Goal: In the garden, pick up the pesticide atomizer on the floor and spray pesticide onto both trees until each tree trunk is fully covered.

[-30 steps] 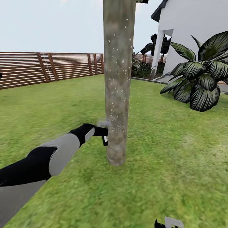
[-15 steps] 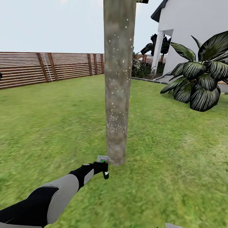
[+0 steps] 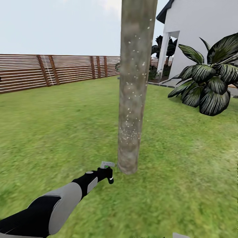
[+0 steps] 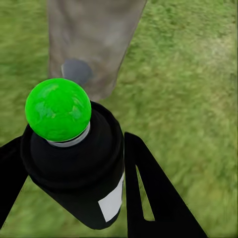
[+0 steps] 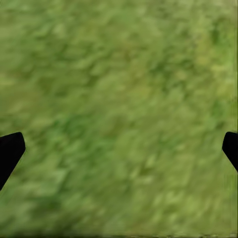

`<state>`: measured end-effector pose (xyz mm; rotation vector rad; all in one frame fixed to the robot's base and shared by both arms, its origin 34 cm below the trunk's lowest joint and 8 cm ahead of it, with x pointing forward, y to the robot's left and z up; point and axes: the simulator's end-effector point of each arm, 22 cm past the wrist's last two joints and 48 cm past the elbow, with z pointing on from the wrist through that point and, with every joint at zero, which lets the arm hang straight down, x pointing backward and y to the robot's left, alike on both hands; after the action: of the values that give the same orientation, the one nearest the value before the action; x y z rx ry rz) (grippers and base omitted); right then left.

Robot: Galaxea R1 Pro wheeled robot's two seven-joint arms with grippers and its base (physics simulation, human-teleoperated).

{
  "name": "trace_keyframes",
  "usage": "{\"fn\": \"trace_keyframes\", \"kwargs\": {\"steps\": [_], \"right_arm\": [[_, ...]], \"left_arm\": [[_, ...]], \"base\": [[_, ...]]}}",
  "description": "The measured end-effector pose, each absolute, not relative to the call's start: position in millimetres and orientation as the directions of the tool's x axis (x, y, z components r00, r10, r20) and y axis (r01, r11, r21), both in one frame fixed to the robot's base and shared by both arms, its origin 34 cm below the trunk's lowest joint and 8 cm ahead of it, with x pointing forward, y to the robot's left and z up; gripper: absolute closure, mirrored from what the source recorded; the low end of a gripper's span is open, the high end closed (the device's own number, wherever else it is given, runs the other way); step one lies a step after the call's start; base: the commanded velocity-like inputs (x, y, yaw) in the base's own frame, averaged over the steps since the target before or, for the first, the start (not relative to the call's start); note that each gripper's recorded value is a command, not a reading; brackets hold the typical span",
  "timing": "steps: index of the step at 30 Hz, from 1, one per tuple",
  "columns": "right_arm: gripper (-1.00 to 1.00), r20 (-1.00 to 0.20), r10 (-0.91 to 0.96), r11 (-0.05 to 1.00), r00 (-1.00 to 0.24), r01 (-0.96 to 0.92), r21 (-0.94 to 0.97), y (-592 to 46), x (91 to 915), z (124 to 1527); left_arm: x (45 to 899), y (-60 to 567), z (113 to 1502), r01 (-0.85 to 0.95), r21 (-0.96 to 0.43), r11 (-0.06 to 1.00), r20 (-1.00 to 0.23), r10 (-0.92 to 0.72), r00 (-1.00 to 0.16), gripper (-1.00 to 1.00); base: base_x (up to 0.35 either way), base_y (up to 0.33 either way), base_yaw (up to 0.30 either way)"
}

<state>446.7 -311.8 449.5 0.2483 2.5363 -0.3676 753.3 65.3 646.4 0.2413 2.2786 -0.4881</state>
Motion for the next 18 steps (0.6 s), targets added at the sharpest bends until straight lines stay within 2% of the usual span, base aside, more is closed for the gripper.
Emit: {"fn": "trace_keyframes", "kwargs": {"steps": [11, 18], "right_arm": [[-1.00, -0.554, 0.098, 0.945, -0.826, 0.252, -0.208, -311.8, 446.7, 449.5], [-1.00, -0.554, 0.098, 0.945, -0.827, 0.252, -0.207, -311.7, 446.7, 449.5]], "left_arm": [[753.3, 65.2, 646.3, 0.319, -0.271, 0.908, -0.733, 0.020, -0.680, 1.00], [753.3, 65.4, 646.4, 0.319, -0.271, 0.908, -0.733, 0.020, -0.680, 1.00]], "base": [[0.000, 0.350, -0.276], [0.000, 0.350, -0.073]]}}
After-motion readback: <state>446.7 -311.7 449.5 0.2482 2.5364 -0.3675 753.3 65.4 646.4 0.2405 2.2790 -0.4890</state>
